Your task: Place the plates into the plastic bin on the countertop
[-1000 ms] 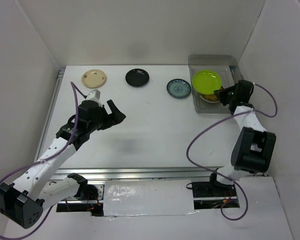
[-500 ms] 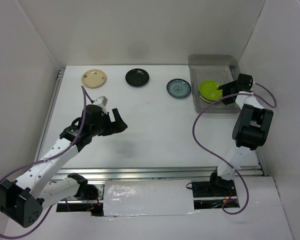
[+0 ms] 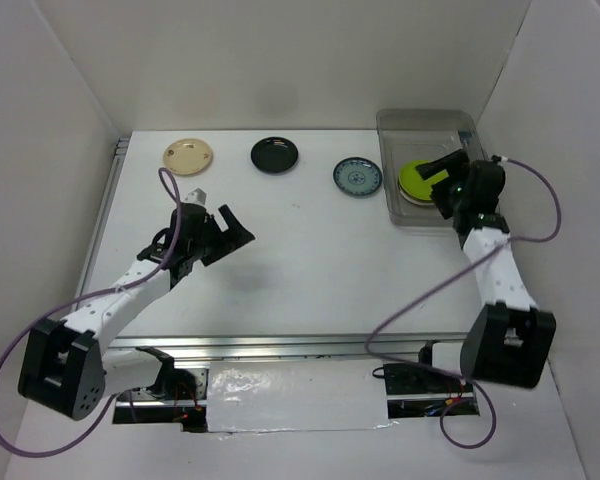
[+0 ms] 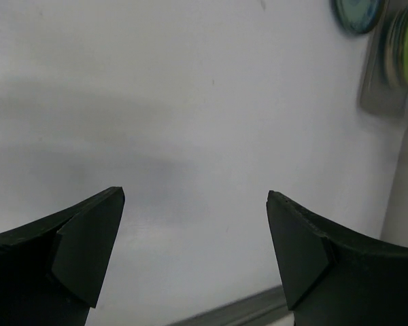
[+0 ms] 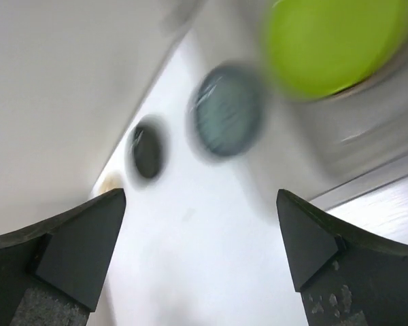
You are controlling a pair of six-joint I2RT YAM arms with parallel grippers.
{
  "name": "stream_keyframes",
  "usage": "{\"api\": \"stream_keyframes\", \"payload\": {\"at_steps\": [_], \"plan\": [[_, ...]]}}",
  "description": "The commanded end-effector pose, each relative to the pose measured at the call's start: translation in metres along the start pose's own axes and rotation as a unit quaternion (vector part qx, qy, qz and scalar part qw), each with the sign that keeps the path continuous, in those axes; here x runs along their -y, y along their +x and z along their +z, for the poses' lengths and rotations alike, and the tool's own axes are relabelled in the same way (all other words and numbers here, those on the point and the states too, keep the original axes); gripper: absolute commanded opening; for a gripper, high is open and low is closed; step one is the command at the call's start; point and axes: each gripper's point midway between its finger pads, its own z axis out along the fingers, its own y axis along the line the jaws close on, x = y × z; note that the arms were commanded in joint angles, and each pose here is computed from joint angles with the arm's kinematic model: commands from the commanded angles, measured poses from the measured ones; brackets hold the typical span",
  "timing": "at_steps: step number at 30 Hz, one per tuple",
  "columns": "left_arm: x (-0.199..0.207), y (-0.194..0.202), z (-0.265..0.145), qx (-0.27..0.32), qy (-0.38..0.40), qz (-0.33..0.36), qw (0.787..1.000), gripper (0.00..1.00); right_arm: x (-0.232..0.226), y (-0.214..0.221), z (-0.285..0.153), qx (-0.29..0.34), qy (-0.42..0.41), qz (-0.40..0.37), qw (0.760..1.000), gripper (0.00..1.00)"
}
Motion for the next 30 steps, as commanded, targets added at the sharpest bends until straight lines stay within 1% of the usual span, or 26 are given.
{"api": "stream_keyframes", "payload": {"at_steps": [1, 2, 4, 5, 6, 7, 8, 9, 10, 11, 12, 13, 14, 15, 16, 17, 18, 19, 20, 21, 22, 23, 25, 26, 28, 30], "plan": [[0.014, -0.048, 0.032, 0.084, 0.067, -0.117, 0.987, 0.99, -0.055, 0.085, -0.056, -0.108, -0.203, -0.078, 0.97, 1.0], [0.003, -0.05, 0.042, 0.093, 0.067, -0.172, 0.978, 0.99, -0.052, 0.115, -0.065, -0.13, -0.248, -0.075, 0.957, 1.0], [0.002, -0.074, 0.057, 0.144, 0.088, -0.2, 0.965, 0.99, -0.07, 0.17, -0.104, -0.194, -0.335, -0.103, 0.916, 1.0], [0.006, -0.091, 0.074, 0.162, 0.103, -0.215, 0.957, 0.99, -0.057, 0.195, -0.112, -0.228, -0.335, -0.104, 0.908, 1.0], [0.008, -0.097, 0.085, 0.164, 0.104, -0.216, 0.957, 0.99, -0.056, 0.207, -0.123, -0.238, -0.347, -0.111, 0.9, 1.0], [0.004, -0.116, 0.112, 0.177, 0.085, -0.222, 0.955, 0.99, -0.055, 0.227, -0.137, -0.263, -0.358, -0.118, 0.888, 1.0], [0.001, -0.121, 0.127, 0.175, 0.077, -0.224, 0.956, 0.99, -0.043, 0.241, -0.143, -0.276, -0.357, -0.117, 0.885, 1.0], [0.001, -0.128, 0.139, 0.174, 0.077, -0.225, 0.956, 0.99, -0.044, 0.245, -0.154, -0.278, -0.371, -0.115, 0.878, 1.0], [-0.013, -0.121, 0.167, 0.157, 0.058, -0.233, 0.958, 0.99, -0.042, 0.251, -0.161, -0.288, -0.374, -0.102, 0.876, 1.0], [-0.005, -0.143, 0.178, 0.165, 0.065, -0.236, 0.956, 0.99, -0.037, 0.261, -0.172, -0.297, -0.385, -0.097, 0.869, 1.0], [-0.009, -0.145, 0.19, 0.158, 0.047, -0.242, 0.956, 0.99, -0.036, 0.265, -0.176, -0.302, -0.385, -0.092, 0.867, 1.0], [-0.028, -0.133, 0.216, 0.14, 0.009, -0.251, 0.958, 0.99, -0.034, 0.269, -0.18, -0.31, -0.382, -0.079, 0.867, 1.0], [-0.017, -0.165, 0.224, 0.166, 0.007, -0.251, 0.954, 0.99, -0.027, 0.28, -0.186, -0.326, -0.378, -0.076, 0.863, 1.0], [-0.041, -0.145, 0.236, 0.131, -0.066, -0.261, 0.954, 0.99, -0.027, 0.28, -0.187, -0.321, -0.376, -0.07, 0.866, 1.0], [-0.041, -0.16, 0.255, 0.143, -0.086, -0.263, 0.95, 0.99, -0.023, 0.285, -0.191, -0.327, -0.371, -0.061, 0.867, 1.0], [-0.046, -0.162, 0.265, 0.139, -0.105, -0.265, 0.948, 0.99, -0.019, 0.289, -0.193, -0.335, -0.367, -0.057, 0.866, 1.0], [-0.066, -0.142, 0.269, 0.103, -0.164, -0.269, 0.944, 0.95, -0.018, 0.289, -0.192, -0.33, -0.363, -0.052, 0.87, 1.0], [-0.065, -0.152, 0.289, 0.103, -0.169, -0.268, 0.943, 0.9, -0.015, 0.291, -0.193, -0.333, -0.356, -0.046, 0.872, 1.0], [-0.071, -0.15, 0.297, 0.094, -0.185, -0.27, 0.94, 0.88, -0.014, 0.291, -0.193, -0.33, -0.354, -0.044, 0.874, 1.0], [-0.093, -0.127, 0.31, 0.065, -0.218, -0.272, 0.935, 0.85, -0.012, 0.291, -0.191, -0.324, -0.345, -0.046, 0.88, 1.0], [-0.087, -0.143, 0.313, 0.074, -0.204, -0.277, 0.936, 0.81, -0.014, 0.289, -0.19, -0.32, -0.343, -0.049, 0.882, 1.0], [-0.089, -0.14, 0.319, 0.068, -0.198, -0.278, 0.938, 0.75, -0.011, 0.292, -0.191, -0.325, -0.333, -0.055, 0.883, 1.0], [-0.091, -0.14, 0.327, 0.067, -0.181, -0.286, 0.939, 0.69, -0.011, 0.291, -0.191, -0.325, -0.325, -0.064, 0.886, 1.0], [-0.091, -0.141, 0.329, 0.068, -0.176, -0.285, 0.94, 0.55, -0.012, 0.289, -0.193, -0.323, -0.33, -0.066, 0.885, 1.0], [-0.091, -0.141, 0.334, 0.068, -0.168, -0.282, 0.942, 0.52, -0.014, 0.289, -0.195, -0.323, -0.332, -0.066, 0.884, 1.0], [-0.089, -0.141, 0.339, 0.067, -0.162, -0.276, 0.945, 0.46, -0.016, 0.286, -0.199, -0.32, -0.34, -0.065, 0.882, 1.0]]}}
